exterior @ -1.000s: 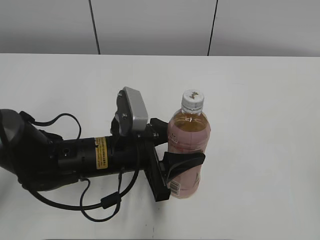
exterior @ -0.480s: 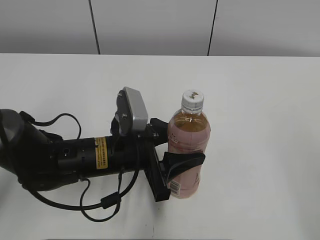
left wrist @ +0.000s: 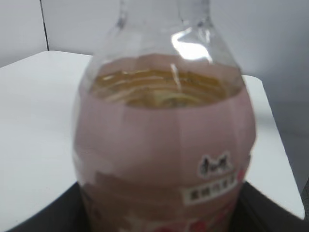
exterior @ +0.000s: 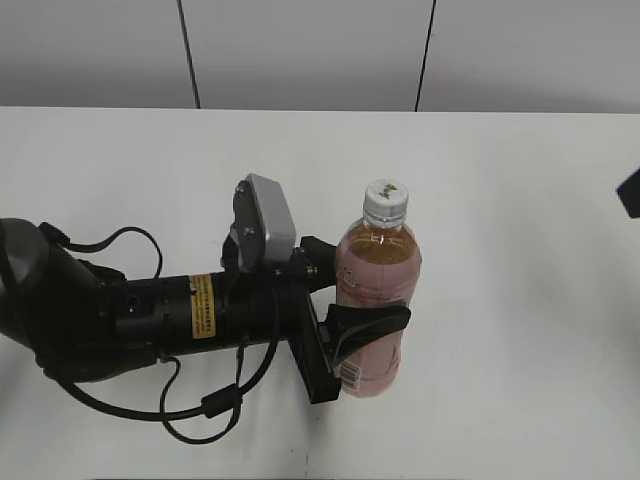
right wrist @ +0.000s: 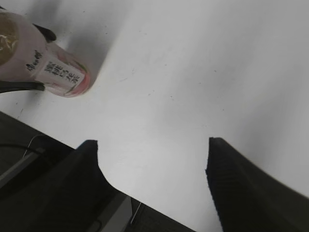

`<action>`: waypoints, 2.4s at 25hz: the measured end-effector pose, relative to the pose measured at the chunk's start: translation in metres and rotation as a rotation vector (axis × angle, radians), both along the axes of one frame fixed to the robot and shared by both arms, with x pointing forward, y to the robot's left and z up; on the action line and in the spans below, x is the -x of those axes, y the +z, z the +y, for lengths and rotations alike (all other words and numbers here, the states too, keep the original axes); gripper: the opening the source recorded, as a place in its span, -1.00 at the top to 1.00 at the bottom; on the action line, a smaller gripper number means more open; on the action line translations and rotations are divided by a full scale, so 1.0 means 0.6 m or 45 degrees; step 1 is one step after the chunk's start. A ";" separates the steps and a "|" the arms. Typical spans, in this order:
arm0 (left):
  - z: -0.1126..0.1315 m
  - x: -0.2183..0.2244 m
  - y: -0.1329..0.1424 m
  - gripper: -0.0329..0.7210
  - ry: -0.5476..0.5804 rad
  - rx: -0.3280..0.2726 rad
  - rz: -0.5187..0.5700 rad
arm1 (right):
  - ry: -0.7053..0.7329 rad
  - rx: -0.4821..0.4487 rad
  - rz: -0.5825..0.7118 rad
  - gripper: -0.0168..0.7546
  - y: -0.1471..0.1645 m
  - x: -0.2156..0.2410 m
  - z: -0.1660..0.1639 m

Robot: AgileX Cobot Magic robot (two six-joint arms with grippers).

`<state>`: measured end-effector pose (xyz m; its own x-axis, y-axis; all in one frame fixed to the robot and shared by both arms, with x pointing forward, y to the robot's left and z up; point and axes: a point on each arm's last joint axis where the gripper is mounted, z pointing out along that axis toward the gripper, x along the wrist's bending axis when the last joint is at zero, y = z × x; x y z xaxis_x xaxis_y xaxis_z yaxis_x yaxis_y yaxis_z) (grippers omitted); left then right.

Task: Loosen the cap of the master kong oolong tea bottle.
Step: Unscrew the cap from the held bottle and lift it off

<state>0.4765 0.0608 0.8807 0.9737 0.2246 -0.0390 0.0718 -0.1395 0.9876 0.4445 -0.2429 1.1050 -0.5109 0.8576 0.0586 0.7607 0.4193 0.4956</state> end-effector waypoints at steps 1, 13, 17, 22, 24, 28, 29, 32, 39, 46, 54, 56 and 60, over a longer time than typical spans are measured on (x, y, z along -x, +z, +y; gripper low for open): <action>0.000 0.000 0.000 -0.12 0.000 0.000 0.000 | 0.041 0.009 0.035 -0.41 0.002 -0.015 0.012; 0.000 0.000 0.000 -0.12 0.000 0.001 0.000 | 0.455 0.137 0.101 -0.39 0.028 -0.061 0.227; 0.000 0.000 0.000 -0.12 0.000 0.001 0.000 | 0.481 0.142 0.096 -0.34 0.025 -0.083 0.258; 0.000 0.000 0.000 -0.12 0.000 0.001 0.000 | 0.498 0.167 0.137 -0.29 0.001 -0.102 0.282; 0.000 0.000 0.000 -0.12 0.000 0.001 0.000 | 0.503 0.171 0.156 -0.29 -0.007 -0.104 0.287; 0.000 0.000 0.000 -0.12 0.000 0.001 0.000 | 0.493 0.177 0.185 -0.29 -0.019 -0.108 0.292; 0.000 0.000 0.000 -0.12 0.000 0.001 0.000 | 0.487 0.175 0.189 -0.29 -0.019 -0.109 0.293; 0.000 0.000 0.000 -0.12 0.000 0.001 0.000 | 0.475 0.168 0.197 -0.25 -0.020 -0.108 0.293; 0.000 0.000 0.000 -0.12 0.000 0.001 0.000 | 0.471 0.143 0.276 -0.11 -0.039 -0.100 0.294; 0.000 0.000 0.000 -0.12 0.000 0.001 0.000 | 0.456 0.143 0.279 0.25 -0.039 -0.100 0.294; 0.000 0.001 0.000 -0.12 -0.006 0.000 -0.001 | 0.078 0.029 0.421 0.25 -0.038 -0.098 0.295; 0.000 0.001 0.000 -0.12 -0.010 -0.001 -0.005 | 0.030 -0.011 0.463 0.25 -0.038 -0.096 0.297; 0.000 0.002 0.000 -0.12 -0.023 -0.005 -0.012 | -0.030 -0.035 0.500 0.25 -0.038 -0.096 0.296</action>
<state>0.4753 0.0610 0.8804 0.9779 0.2072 -0.0288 0.0598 -0.1446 0.9877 0.5018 -0.0652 1.0819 -0.4254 0.8643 0.2685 0.9038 0.3901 0.1760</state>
